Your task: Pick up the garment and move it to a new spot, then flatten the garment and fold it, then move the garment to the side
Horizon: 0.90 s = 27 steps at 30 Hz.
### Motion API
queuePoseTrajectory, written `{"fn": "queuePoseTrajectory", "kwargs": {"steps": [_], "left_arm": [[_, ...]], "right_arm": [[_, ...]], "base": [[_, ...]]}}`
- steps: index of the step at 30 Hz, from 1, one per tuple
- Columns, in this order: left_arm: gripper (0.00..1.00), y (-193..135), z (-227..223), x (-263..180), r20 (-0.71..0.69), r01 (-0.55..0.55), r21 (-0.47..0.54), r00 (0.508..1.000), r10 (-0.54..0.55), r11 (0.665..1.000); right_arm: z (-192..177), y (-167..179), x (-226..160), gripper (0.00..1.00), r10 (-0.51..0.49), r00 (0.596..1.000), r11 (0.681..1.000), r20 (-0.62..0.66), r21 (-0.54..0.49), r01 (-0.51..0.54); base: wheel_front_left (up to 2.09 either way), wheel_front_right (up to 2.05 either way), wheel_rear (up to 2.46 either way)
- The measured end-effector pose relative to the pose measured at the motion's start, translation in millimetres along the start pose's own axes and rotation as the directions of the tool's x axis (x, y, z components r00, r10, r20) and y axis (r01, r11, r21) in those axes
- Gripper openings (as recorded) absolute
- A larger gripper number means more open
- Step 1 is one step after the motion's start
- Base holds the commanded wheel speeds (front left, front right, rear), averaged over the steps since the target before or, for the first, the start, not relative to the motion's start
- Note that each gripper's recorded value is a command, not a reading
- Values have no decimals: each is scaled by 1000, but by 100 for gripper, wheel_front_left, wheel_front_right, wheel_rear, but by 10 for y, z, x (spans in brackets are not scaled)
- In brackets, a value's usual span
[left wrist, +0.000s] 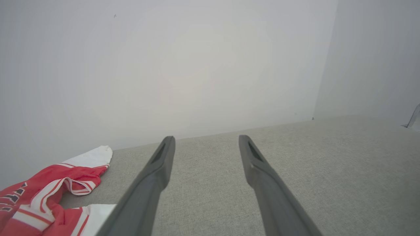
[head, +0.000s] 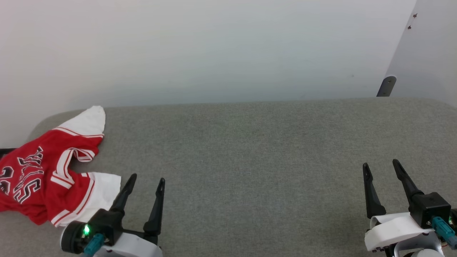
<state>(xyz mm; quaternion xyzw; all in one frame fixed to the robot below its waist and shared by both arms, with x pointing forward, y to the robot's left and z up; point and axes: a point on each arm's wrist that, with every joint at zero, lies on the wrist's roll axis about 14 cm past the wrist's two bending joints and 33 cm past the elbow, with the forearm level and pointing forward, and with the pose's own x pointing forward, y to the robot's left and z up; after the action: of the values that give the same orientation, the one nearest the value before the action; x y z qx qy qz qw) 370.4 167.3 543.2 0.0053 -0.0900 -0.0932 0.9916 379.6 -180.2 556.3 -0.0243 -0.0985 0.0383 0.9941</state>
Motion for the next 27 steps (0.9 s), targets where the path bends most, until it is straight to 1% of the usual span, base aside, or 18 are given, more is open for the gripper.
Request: {"fn": "queuePoseTrajectory", "kwargs": {"steps": [11,15,18,22,27], "left_arm": [[100,105,1,-20,5,-52,-54,999,53,997],[100,232,0,-58,3,-95,-61,995,96,994],[100,361,15,-112,5,-134,-56,991,135,989],[100,574,27,-235,2,-200,-37,980,200,979],[100,911,30,-475,-4,-332,-23,943,332,943]], "right_arm": [[8,34,23,100,11,1000,1000,6,-1,-11],[8,95,53,100,32,999,999,7,-2,-32],[9,191,89,100,64,998,998,7,-1,-64],[5,407,151,100,128,992,992,4,8,-129],[4,756,247,100,227,974,973,2,27,-227]], "base": [[0,0,0],[0,0,0],[0,0,0],[0,0,0],[0,0,0]]}}
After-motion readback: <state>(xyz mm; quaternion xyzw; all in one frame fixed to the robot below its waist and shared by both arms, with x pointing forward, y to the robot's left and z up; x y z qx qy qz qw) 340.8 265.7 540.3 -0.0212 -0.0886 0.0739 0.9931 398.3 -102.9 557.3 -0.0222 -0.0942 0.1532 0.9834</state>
